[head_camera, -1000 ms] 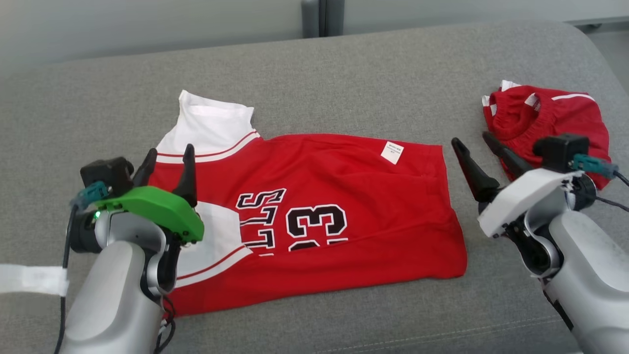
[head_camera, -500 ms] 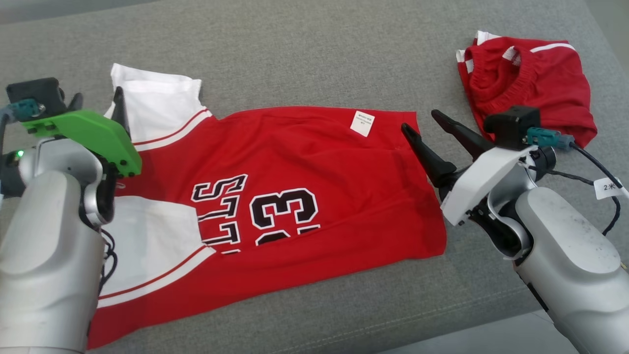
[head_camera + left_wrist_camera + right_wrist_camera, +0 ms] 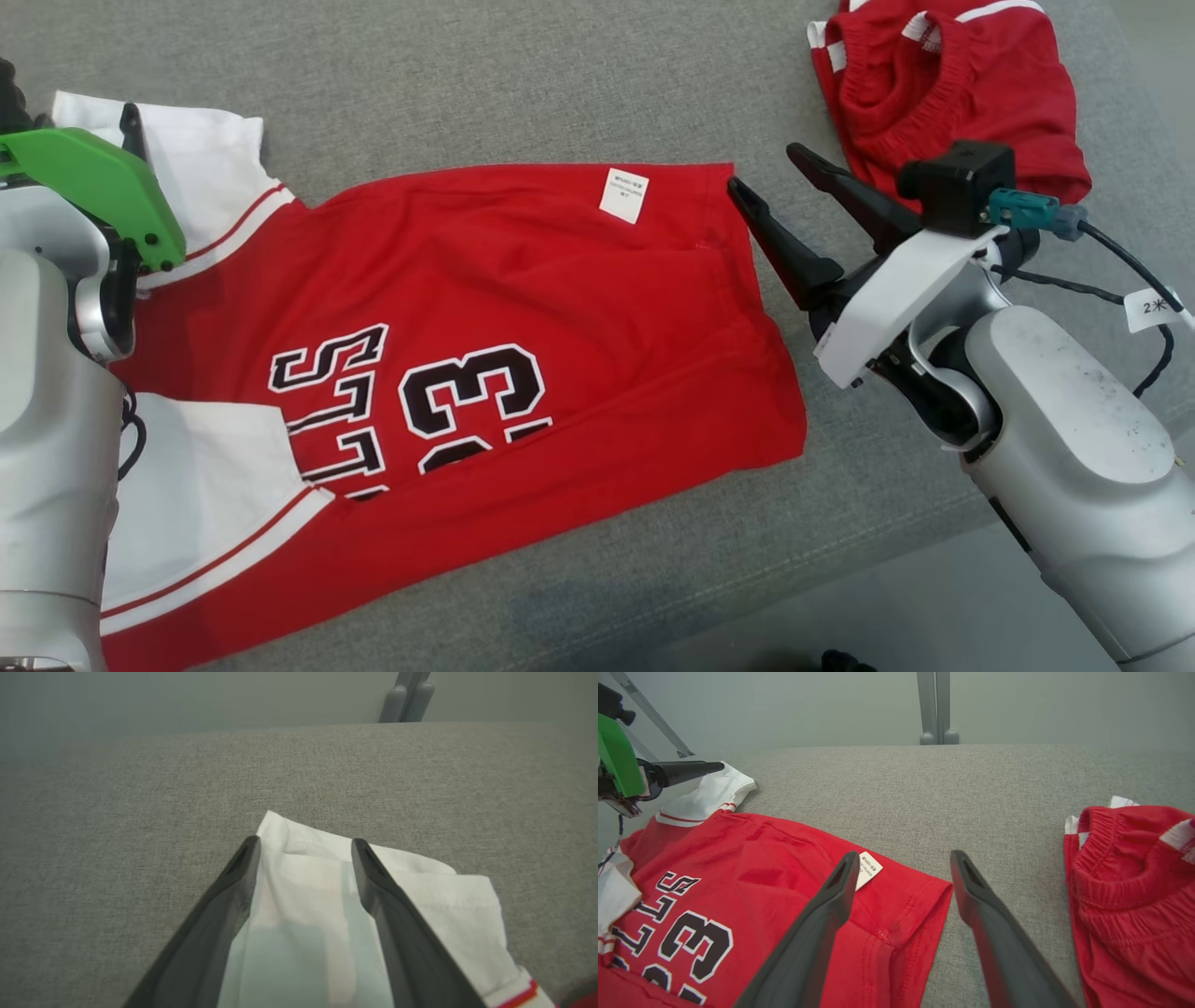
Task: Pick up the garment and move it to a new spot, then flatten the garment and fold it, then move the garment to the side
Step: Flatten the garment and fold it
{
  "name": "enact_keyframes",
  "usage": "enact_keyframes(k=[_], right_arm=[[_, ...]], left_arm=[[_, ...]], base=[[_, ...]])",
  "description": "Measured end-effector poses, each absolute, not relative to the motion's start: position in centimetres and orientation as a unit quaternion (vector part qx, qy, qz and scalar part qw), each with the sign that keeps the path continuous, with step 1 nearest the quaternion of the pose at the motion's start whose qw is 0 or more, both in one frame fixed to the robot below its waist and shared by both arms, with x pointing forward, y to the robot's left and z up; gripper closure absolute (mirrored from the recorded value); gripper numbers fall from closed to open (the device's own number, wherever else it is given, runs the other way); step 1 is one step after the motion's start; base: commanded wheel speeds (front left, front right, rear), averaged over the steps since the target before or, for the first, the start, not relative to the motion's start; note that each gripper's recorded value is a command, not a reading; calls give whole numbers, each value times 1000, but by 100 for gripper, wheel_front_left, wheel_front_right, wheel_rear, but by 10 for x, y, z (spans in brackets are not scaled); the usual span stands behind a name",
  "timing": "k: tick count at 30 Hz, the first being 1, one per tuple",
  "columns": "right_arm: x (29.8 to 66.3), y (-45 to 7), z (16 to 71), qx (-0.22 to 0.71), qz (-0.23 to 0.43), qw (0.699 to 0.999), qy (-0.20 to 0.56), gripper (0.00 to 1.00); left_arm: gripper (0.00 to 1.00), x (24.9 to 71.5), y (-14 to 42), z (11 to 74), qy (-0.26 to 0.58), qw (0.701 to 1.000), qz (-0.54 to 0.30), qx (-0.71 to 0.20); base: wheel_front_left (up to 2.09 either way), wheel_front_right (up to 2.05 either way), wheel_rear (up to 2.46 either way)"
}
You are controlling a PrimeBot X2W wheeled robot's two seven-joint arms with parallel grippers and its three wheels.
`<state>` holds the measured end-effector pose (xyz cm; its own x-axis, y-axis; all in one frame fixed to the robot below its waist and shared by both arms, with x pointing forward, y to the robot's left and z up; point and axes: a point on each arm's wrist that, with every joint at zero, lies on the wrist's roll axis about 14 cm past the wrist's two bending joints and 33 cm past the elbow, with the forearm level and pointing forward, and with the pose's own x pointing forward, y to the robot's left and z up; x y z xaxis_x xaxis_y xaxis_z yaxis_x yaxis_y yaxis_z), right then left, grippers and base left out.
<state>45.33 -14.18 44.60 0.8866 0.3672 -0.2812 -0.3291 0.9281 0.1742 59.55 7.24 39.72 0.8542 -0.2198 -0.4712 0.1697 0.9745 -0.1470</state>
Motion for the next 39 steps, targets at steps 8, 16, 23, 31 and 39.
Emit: enact_keyframes(k=[8,16,23,31,39], right_arm=[[450,-142,438,63,177,968,168,0],[453,-149,440,56,171,970,165,0],[457,-152,440,46,173,969,168,0],[453,-149,416,43,183,958,217,0],[434,-135,385,74,192,938,279,0]], left_arm=[[0,601,88,369,277,957,-76,-36],[79,608,76,368,268,959,-83,-32],[100,612,66,378,248,964,-93,-26],[100,618,66,413,187,975,-77,-90],[100,614,76,449,133,980,-76,-130]], base=[[0,0,0],[0,0,0],[0,0,0],[0,0,0],[0,0,0]])
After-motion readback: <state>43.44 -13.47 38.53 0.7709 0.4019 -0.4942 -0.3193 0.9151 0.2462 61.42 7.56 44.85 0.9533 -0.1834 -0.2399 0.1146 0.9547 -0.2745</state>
